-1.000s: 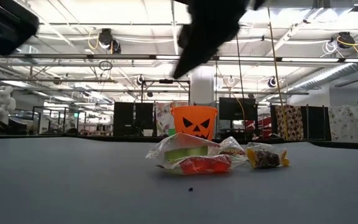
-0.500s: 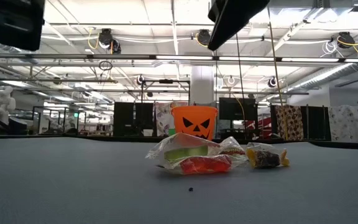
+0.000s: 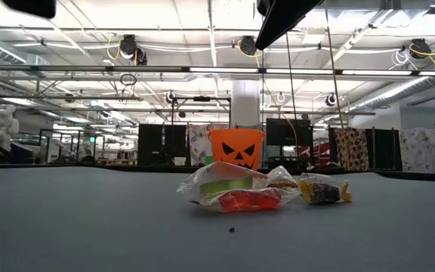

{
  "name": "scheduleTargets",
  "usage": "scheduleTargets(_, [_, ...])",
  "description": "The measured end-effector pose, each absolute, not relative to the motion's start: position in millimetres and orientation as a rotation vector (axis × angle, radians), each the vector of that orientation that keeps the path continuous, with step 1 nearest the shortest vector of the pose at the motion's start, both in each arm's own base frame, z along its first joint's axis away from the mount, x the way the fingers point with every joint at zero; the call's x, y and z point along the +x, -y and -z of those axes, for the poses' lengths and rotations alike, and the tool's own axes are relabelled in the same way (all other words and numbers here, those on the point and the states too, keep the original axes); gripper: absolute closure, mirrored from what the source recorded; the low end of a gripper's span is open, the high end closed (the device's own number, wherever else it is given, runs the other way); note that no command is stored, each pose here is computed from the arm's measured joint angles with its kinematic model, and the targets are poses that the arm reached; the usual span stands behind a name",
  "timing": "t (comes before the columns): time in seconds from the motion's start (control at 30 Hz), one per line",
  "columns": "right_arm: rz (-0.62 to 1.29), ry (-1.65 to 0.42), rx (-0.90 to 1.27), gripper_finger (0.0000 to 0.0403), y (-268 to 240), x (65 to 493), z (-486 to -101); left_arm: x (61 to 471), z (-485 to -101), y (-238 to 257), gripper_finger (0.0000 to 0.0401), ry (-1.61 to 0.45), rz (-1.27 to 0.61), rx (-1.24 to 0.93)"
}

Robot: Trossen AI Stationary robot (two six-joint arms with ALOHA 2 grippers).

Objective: Sort candy by brand, put in halloween buckets
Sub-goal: Put the green candy into the black bucket

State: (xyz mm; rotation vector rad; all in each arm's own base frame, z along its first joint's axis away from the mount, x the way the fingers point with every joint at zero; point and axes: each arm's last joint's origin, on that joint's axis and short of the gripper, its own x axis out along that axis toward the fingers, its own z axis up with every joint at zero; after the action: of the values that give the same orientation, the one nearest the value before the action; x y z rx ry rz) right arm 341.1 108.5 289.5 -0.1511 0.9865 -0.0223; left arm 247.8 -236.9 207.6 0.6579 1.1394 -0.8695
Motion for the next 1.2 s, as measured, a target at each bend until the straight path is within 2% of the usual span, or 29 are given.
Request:
scheduleTargets(0.17, [0.023,-1.004,-0.157,0.0303,-108.1,339.7,-288.7,255.7,-223.3,243.2,0.0247,-1.109,0.814,0.528])
scheduleTargets(0.33, [0.029,-1.047,-0.171,0.0303,-106.9,336.0,-286.6,267.4,-220.5,242.8,0.0247,-1.186,0.656,0.211])
scheduleTargets(0.4, [0.024,-1.018,-0.162,0.0303,-107.7,338.5,-288.0,271.5,-218.9,237.5,0.0247,-1.243,0.550,0.078])
scheduleTargets(0.5, [-0.006,-0.938,-0.152,0.0303,-113.6,345.7,-289.6,273.7,-218.8,232.9,0.0247,-1.289,0.517,-0.010])
scheduleTargets(0.67, [-0.039,-0.755,-0.101,0.0303,-125.7,357.2,-281.4,268.6,-218.3,239.5,0.0247,-1.301,0.565,-0.006])
scheduleTargets(0.73, [-0.053,-0.678,-0.067,0.0303,-131.7,359.0,-271.2,266.7,-221.7,238.8,0.0247,-1.358,0.637,-0.028])
scheduleTargets(0.87, [-0.082,-0.488,0.027,0.0303,-142.5,365.1,-246.7,261.7,-259.3,235.6,0.0247,-1.361,0.646,-0.065])
scheduleTargets(1.0, [-0.118,-0.288,0.127,0.0303,-153.7,385.3,-225.3,248.6,-302.2,221.3,0.0247,-1.217,0.442,0.073])
scheduleTargets(1.2, [-0.188,-0.310,0.161,0.0303,-176.4,435.8,-193.6,209.7,-351.4,185.1,0.0247,-0.943,0.039,0.273])
